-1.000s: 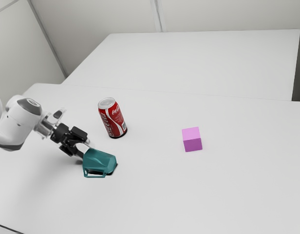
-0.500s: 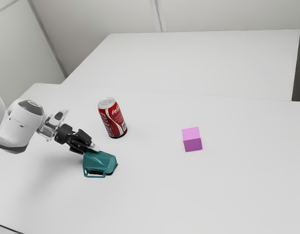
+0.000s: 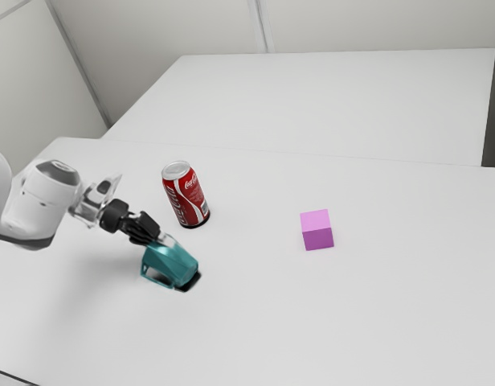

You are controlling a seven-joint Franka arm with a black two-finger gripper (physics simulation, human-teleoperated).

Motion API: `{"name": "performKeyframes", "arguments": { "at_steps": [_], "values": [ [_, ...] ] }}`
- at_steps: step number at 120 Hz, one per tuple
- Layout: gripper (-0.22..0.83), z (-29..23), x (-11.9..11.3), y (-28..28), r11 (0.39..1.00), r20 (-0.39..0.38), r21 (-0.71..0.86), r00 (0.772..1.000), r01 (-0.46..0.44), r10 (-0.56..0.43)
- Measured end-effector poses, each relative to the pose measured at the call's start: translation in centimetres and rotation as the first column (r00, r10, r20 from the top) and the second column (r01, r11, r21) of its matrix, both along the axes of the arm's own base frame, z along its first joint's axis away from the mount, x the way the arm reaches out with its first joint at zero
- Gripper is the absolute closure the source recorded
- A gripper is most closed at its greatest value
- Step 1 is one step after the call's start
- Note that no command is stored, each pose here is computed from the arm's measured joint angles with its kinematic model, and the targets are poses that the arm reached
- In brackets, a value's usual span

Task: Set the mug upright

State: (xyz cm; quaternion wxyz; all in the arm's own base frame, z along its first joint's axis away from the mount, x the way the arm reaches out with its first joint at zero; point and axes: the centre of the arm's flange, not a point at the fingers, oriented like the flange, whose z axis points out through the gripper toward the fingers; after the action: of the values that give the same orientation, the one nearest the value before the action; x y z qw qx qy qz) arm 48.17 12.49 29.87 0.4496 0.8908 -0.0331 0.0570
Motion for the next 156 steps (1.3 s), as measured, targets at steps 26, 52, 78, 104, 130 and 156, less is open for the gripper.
{"name": "performKeyframes", "arguments": {
  "at_steps": [26, 52, 78, 104, 130, 156],
  "values": [
    [0.78, 2.2, 0.5, -2.7, 0.998, 0.055, -0.031, 0.998, 0.046, -0.044],
    [0.79, 3.8, 0.1, -5.2, 0.996, 0.098, -0.002, 0.991, 0.091, -0.09],
    [0.79, 4.3, 0.1, -7.4, 0.966, 0.088, 0.163, 0.972, 0.201, -0.217],
    [0.79, 5.5, 0.4, -8.8, 0.885, 0.047, 0.347, 0.937, 0.31, -0.347],
    [0.79, 7.1, -0.6, -2.6, 0.855, 0.011, 0.465, 0.964, 0.229, -0.265],
    [0.79, 7.4, -0.1, -4.6, 0.79, -0.043, 0.542, 0.948, 0.288, -0.316]
  ]
}}
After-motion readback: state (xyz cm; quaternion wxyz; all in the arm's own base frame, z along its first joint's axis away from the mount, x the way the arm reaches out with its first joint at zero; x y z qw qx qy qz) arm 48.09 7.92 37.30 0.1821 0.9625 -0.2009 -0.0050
